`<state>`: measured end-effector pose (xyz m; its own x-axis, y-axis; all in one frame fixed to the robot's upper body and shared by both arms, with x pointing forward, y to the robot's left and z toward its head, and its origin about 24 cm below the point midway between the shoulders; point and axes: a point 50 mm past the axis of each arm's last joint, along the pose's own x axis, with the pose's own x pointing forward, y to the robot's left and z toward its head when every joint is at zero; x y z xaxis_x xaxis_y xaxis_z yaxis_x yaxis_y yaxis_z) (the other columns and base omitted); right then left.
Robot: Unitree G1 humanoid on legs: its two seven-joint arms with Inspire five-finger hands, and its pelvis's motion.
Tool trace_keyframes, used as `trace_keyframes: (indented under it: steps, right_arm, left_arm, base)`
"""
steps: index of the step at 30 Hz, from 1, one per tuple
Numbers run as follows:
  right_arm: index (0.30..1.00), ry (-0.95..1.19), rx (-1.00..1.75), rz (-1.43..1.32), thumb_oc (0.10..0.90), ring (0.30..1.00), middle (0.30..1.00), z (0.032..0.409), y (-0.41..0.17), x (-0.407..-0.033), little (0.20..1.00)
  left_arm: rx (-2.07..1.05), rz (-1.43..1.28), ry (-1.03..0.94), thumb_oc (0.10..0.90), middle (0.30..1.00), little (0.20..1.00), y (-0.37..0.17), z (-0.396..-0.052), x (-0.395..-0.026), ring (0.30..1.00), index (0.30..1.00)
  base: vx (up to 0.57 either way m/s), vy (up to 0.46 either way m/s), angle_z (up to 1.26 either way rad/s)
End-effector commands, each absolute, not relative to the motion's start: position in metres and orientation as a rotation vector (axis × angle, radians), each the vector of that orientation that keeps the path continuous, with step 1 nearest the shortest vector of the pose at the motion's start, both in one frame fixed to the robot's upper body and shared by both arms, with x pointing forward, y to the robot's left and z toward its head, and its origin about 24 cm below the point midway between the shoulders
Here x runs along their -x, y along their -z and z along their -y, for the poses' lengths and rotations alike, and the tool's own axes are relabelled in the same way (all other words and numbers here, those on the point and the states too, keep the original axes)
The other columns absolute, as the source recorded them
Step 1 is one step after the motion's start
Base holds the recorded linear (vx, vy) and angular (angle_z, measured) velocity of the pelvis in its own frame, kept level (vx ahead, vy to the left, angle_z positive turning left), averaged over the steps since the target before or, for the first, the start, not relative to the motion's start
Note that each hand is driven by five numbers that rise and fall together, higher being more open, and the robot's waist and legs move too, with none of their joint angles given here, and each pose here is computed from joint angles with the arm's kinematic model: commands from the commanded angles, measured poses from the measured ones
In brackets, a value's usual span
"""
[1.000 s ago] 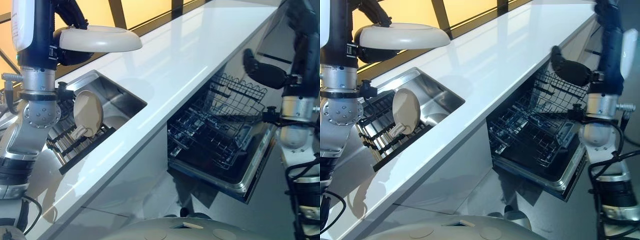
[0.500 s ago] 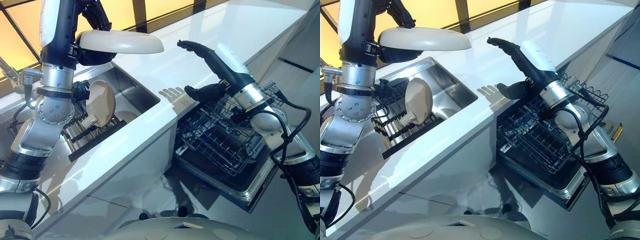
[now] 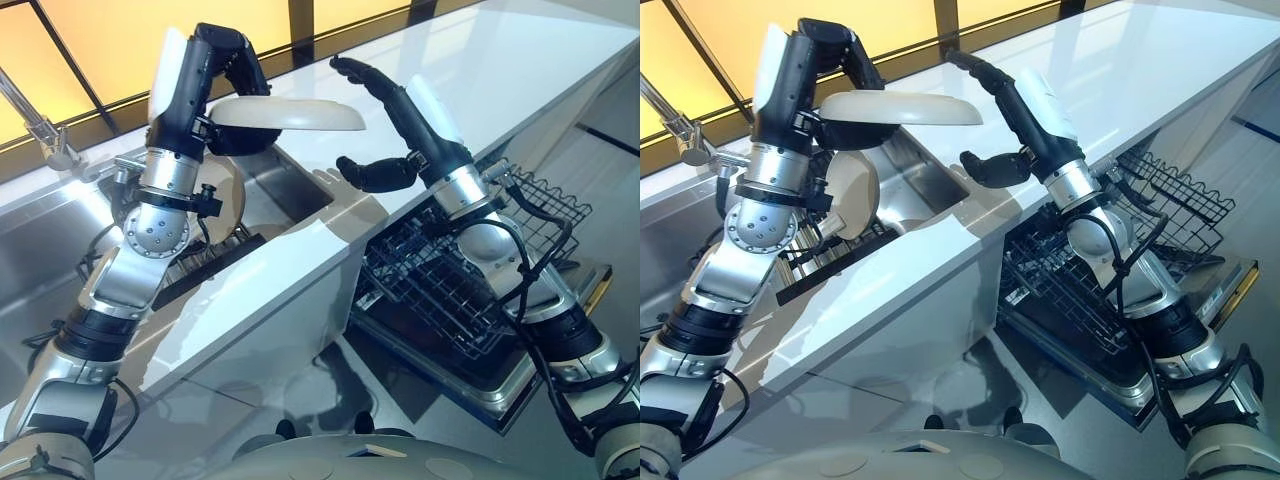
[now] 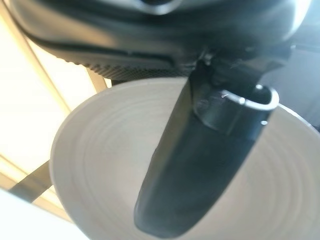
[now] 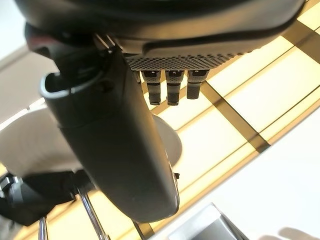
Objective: Pick up plates and place into dishwasher.
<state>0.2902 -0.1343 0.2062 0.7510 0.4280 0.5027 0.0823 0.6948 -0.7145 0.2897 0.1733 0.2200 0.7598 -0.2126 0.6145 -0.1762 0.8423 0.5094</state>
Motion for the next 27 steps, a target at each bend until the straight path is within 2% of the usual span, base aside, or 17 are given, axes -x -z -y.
trace_keyframes:
  steps: [1,6,7,8,9,27]
  right_arm:
    - [0.9,-0.125,0.719,1.015,0.8,0.9,0.9,0.114,-0.265,-0.28,0.9]
    - [0.9,-0.159,0.671,1.026,0.8,0.9,0.9,0.102,-0.266,-0.277,0.9]
    - [0.651,-0.168,0.661,1.028,0.509,0.651,0.651,0.101,-0.266,-0.276,0.609]
    - [0.526,-0.178,0.653,1.027,0.364,0.526,0.526,0.099,-0.265,-0.276,0.464]
    - [0.3,-0.184,0.654,1.024,0.1,0.3,0.3,0.098,-0.265,-0.275,0.2]
    - [0.3,-0.102,0.65,0.973,0.1,0.3,0.3,0.108,-0.256,-0.279,0.2]
  left_arm:
    - [-0.509,0.98,0.074,0.1,0.3,0.2,-0.274,-0.148,-0.278,0.3,0.3]
    - [-0.461,0.938,0.139,0.1,0.3,0.2,-0.267,-0.134,-0.28,0.3,0.3]
    - [-0.453,0.927,0.151,0.1,0.3,0.2,-0.266,-0.132,-0.28,0.3,0.3]
    - [-0.454,0.923,0.159,0.1,0.3,0.2,-0.264,-0.13,-0.281,0.3,0.3]
    - [-0.451,0.918,0.168,0.1,0.3,0.2,-0.263,-0.129,-0.281,0.3,0.3]
    - [-0.383,0.927,0.212,0.1,0.3,0.2,-0.259,-0.121,-0.273,0.3,0.3]
  base:
    - [0.0,0.0,0.0]
    - [0.01,-0.003,0.0]
    - [0.03,-0.008,0.0]
    - [0.03,-0.003,0.0]
    - [0.03,0.006,0.0]
    - [0.02,0.006,0.0]
